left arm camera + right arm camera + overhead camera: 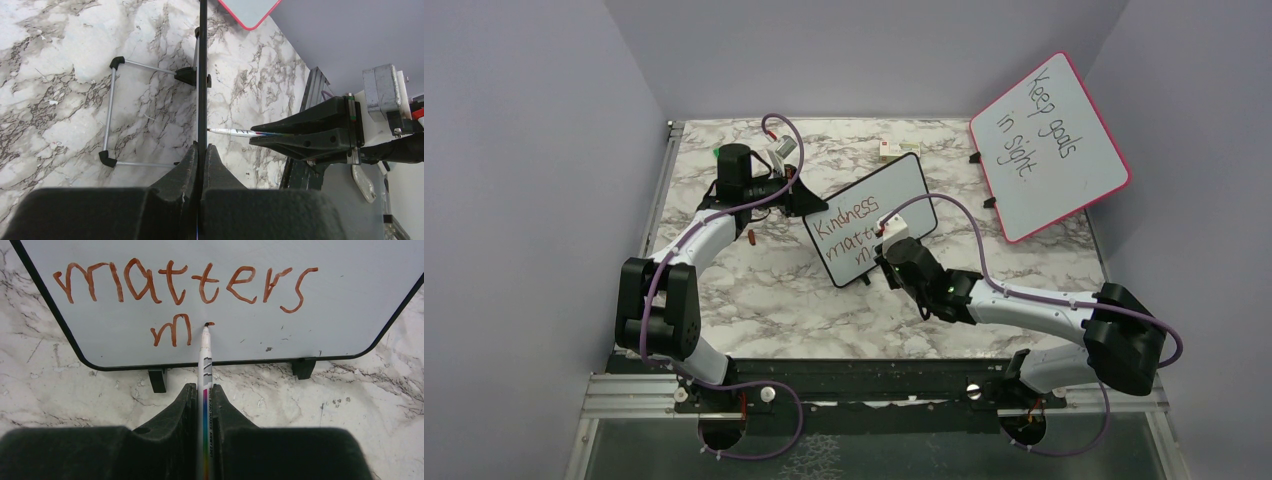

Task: Write a sentence on the whiteboard

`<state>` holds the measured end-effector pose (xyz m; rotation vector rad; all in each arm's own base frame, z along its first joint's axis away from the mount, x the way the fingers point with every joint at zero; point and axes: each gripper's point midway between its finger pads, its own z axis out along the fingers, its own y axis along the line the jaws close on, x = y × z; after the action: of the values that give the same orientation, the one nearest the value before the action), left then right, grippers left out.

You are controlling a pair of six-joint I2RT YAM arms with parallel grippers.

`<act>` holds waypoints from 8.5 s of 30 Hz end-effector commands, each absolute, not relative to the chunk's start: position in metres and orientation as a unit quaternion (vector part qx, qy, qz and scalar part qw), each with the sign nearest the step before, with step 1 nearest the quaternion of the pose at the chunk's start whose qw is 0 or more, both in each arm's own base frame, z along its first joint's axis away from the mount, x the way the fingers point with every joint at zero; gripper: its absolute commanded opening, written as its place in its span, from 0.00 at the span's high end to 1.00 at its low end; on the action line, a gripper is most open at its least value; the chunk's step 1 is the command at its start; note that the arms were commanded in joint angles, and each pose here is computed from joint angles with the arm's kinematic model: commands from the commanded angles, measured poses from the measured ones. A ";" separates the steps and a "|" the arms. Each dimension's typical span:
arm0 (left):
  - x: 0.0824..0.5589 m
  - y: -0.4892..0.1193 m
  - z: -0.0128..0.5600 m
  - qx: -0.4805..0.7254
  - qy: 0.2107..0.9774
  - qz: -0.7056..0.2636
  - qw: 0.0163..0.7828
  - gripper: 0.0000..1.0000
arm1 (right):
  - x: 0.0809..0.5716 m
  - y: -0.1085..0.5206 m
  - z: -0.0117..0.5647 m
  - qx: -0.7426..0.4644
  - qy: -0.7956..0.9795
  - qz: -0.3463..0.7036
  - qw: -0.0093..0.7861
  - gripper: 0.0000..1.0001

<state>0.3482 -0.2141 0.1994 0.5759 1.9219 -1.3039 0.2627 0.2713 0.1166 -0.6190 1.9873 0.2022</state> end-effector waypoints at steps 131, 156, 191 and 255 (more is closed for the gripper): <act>0.345 -0.210 0.188 0.212 0.767 -0.496 0.349 1.00 | 0.268 0.257 0.115 -0.253 0.822 0.073 0.504 0.99; 0.344 -0.210 0.188 0.211 0.767 -0.495 0.349 1.00 | 0.274 0.237 0.129 -0.223 0.818 0.052 0.528 0.99; 0.344 -0.211 0.188 0.213 0.766 -0.497 0.348 1.00 | 0.281 0.266 0.136 -0.241 0.804 0.099 0.535 0.99; 0.344 -0.211 0.187 0.213 0.767 -0.497 0.346 1.00 | 0.290 0.248 0.145 -0.224 0.804 0.101 0.542 0.99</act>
<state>0.3483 -0.2133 0.1991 0.5748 1.9254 -1.2933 0.2814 0.2361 0.1260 -0.5415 1.9645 0.1938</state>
